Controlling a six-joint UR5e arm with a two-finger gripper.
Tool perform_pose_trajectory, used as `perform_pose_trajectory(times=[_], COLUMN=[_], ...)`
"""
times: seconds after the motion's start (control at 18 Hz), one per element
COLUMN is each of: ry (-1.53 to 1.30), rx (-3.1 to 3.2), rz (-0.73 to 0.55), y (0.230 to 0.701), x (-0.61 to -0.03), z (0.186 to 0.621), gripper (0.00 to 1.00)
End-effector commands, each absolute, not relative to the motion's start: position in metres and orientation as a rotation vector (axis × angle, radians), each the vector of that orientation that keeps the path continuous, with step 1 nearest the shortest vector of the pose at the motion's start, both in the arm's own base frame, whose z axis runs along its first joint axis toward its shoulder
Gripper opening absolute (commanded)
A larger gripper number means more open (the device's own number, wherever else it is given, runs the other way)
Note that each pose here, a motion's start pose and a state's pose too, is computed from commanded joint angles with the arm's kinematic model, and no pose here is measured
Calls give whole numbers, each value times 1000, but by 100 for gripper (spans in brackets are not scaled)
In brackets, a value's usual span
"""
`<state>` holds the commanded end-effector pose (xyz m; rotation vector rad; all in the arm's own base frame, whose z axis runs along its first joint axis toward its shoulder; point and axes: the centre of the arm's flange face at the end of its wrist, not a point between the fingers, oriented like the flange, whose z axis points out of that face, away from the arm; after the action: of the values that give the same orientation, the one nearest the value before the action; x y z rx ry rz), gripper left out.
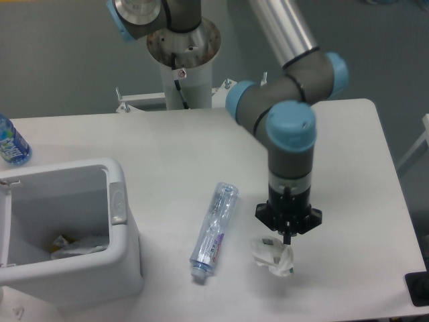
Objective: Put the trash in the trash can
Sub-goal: 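Close the gripper on the wrapper and lift it, then carry the wrapper over the white bin and release it inside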
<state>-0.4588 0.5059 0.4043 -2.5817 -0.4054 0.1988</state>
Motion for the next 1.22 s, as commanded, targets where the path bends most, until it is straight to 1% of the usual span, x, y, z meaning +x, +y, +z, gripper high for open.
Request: perform_pose_trajectory(times=[0.06, 0.17, 0.28, 0.44, 0.56, 0.72, 0.89, 1.06, 1.11, 1.17, 1.22], ry=[-434, -496, -572, -584, -564, -452, -352, -342, -338, -332, -333], rx=[-2537, -2443, -2341, -2260, -2243, -2264, -2302, -2321, -2327, -2328, -2326], rz=[181, 104, 38, -17, -57, -137, -196, -226, -232, -234, -232], y=[505, 509, 505, 517, 529, 563, 583, 587, 588, 589, 589], x=[-451, -428, -402, -338, -297, -224, -165, -150, -149, -149, -149], z=[423, 456, 498, 550, 566, 571, 563, 554, 549, 548, 549], gripper=[0, 0, 0, 0, 0, 0, 0, 5, 21, 68, 93])
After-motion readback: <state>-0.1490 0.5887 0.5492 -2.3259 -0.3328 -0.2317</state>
